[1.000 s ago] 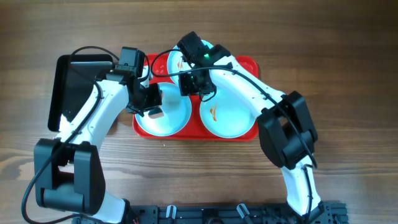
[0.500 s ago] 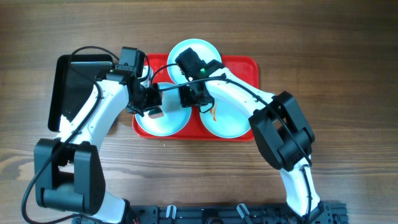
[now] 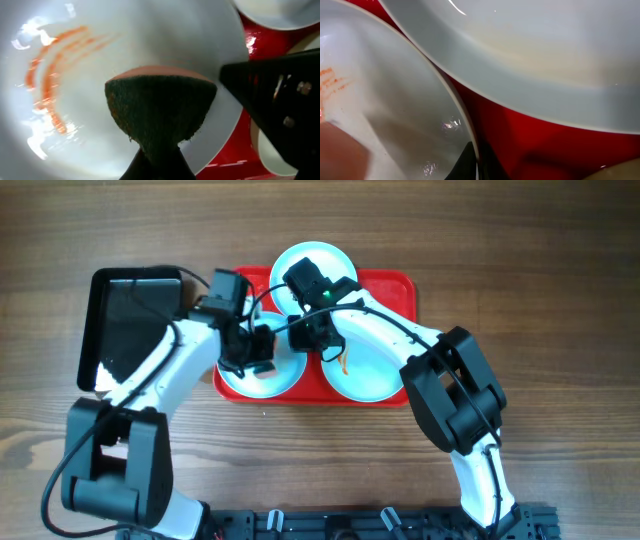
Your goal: Clean dirty plates on tray and stack at the side
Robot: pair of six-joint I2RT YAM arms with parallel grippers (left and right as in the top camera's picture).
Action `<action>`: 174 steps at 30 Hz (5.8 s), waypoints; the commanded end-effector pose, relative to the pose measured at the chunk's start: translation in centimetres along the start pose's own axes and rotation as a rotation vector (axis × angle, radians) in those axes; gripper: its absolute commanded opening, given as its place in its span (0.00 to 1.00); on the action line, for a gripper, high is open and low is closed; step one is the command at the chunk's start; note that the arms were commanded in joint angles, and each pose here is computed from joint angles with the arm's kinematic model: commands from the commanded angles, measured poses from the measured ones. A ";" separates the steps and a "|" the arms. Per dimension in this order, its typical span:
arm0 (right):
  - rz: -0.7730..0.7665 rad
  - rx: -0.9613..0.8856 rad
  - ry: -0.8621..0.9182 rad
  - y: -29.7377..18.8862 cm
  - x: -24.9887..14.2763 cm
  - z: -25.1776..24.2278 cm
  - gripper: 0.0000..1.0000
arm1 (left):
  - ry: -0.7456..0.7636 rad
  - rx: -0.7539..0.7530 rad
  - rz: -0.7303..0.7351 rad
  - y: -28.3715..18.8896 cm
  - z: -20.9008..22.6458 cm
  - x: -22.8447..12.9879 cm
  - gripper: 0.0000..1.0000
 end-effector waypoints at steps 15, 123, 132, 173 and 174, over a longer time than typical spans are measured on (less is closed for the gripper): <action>0.041 -0.027 -0.012 1.3 -1.0 -0.7 0.04 | -0.083 0.128 -0.094 3.7 0.9 0.1 0.04; -0.210 -0.323 0.058 -9.0 -2.7 2.1 0.04 | -0.181 -0.074 -0.167 -5.5 2.4 0.2 0.04; -0.170 -0.324 0.131 -6.8 -2.2 0.9 0.04 | -0.162 0.002 -0.032 -1.1 2.3 -0.7 0.04; -0.088 -0.337 0.148 -5.2 -2.8 -0.2 0.04 | -0.058 -0.131 -0.149 0.9 0.6 2.8 0.04; -0.089 -0.337 0.149 -5.2 -2.8 -0.2 0.04 | -0.113 -0.121 -0.095 1.0 0.9 1.9 0.04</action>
Point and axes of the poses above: each gripper's point midway between its finger pads, its own y axis out along the fingers, its own z axis along the line the jaws close on, x = y × z, the point moved 6 cm from there along -y, back along the fingers, and after that the axes turned 4 degrees about -y, right-handed, at the moved point
